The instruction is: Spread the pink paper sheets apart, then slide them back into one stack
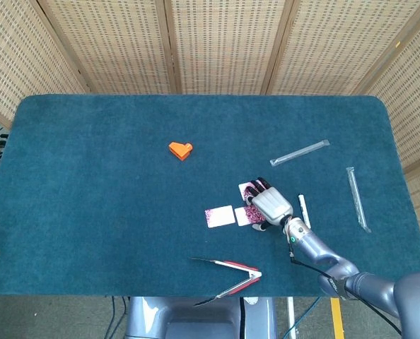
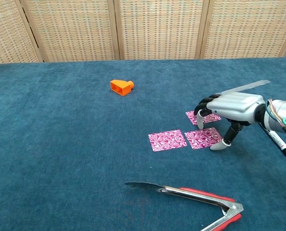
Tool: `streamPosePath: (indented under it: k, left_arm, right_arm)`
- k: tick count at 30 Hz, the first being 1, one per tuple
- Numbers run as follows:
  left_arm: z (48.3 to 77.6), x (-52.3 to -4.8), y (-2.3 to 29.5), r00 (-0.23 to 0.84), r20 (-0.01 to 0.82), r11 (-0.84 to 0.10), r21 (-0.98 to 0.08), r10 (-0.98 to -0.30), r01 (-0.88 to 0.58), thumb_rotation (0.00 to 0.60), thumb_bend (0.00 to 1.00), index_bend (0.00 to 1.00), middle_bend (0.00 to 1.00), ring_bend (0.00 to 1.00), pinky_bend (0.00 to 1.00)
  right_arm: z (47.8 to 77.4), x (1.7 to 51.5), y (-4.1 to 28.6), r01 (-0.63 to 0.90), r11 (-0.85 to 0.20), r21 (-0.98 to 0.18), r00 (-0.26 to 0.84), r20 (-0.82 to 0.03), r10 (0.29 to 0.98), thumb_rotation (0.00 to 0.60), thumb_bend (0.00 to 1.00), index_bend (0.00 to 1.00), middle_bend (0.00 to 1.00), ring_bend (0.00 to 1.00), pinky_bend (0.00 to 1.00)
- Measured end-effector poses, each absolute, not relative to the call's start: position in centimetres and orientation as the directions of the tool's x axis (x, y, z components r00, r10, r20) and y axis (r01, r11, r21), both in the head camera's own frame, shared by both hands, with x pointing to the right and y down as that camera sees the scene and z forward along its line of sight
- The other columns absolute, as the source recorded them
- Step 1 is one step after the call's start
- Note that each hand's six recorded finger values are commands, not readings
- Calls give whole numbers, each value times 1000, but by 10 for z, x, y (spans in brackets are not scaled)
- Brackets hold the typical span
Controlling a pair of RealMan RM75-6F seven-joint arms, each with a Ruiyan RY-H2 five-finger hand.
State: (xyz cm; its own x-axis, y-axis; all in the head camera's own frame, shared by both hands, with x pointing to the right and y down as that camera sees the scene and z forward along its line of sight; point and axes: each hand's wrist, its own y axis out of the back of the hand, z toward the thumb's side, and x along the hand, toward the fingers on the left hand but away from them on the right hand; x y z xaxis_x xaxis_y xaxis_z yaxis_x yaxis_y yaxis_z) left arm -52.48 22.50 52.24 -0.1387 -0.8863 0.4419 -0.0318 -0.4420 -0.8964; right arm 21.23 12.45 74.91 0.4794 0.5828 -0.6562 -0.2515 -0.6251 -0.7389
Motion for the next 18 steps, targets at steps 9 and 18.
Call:
streamPosePath:
  k: [9,18]
  left_arm:
    - [523,-526,226,-143,444,-444,-895,-884,-34,600,42,112,0,0,0]
    - [523,-527,227,-146,443,-443,-896,-885,-34,600,41,112,0,0,0]
  right_arm:
    - [750,212,121,-257,-623,-739,477,-658,583,600,260,368,164,0,0]
    - [752,213,122,-257,-628,-734,471,-663,582,600,280,371,165,0,0]
